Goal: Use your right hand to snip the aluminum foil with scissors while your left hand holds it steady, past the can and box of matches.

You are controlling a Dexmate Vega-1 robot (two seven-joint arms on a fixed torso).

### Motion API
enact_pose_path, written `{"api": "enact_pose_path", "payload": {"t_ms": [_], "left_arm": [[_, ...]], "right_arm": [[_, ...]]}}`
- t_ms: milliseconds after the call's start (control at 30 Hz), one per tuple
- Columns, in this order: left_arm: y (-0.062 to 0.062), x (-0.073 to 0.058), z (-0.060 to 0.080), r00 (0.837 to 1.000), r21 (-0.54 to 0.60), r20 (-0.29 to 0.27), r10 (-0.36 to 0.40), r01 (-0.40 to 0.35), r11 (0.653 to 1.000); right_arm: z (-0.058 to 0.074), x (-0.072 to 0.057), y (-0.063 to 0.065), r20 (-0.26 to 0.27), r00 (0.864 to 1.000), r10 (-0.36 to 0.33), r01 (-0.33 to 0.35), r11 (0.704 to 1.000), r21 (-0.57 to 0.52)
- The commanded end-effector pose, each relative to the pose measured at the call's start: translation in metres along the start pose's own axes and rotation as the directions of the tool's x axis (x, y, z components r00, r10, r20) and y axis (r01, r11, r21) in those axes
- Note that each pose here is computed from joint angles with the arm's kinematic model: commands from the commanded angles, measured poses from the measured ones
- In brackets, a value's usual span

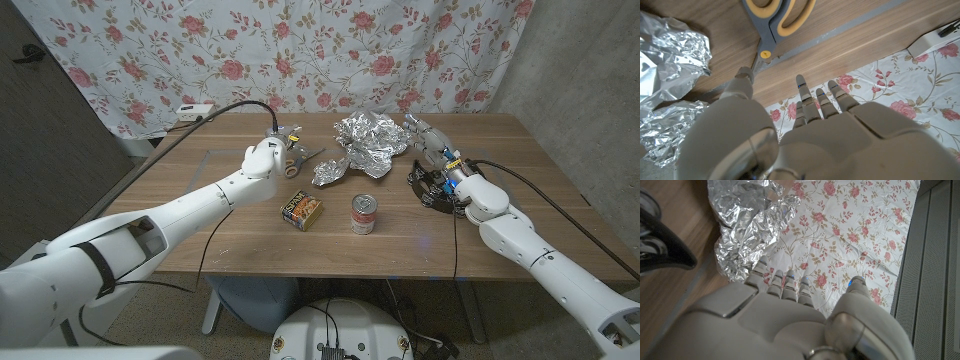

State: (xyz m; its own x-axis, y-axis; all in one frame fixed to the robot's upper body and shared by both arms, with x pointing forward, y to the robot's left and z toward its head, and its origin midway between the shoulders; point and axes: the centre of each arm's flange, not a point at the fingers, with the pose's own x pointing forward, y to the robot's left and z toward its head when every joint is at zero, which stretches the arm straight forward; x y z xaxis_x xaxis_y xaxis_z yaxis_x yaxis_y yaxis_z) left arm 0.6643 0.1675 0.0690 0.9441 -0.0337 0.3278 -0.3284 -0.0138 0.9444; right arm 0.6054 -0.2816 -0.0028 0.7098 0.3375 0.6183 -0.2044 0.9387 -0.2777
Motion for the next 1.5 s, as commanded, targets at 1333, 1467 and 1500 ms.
{"api": "enact_pose_path", "payload": {"t_ms": [1333, 1467, 1500], "left_arm": [[-0.022, 0.003, 0.009, 0.999, -0.024, -0.027, -0.025, 0.024, 0.999], [-0.023, 0.004, 0.010, 0.999, -0.019, -0.035, -0.017, 0.016, 1.000], [-0.024, 0.004, 0.011, 0.999, -0.013, -0.038, -0.014, 0.013, 1.000]], "right_arm": [[-0.005, -0.009, -0.006, -0.021, 1.000, -0.007, 0.007, 1.000, 0.005], [-0.006, -0.009, -0.007, -0.022, 1.000, -0.008, 0.008, 1.000, 0.007], [-0.006, -0.009, -0.007, -0.024, 1.000, -0.008, 0.008, 1.000, 0.008]]}}
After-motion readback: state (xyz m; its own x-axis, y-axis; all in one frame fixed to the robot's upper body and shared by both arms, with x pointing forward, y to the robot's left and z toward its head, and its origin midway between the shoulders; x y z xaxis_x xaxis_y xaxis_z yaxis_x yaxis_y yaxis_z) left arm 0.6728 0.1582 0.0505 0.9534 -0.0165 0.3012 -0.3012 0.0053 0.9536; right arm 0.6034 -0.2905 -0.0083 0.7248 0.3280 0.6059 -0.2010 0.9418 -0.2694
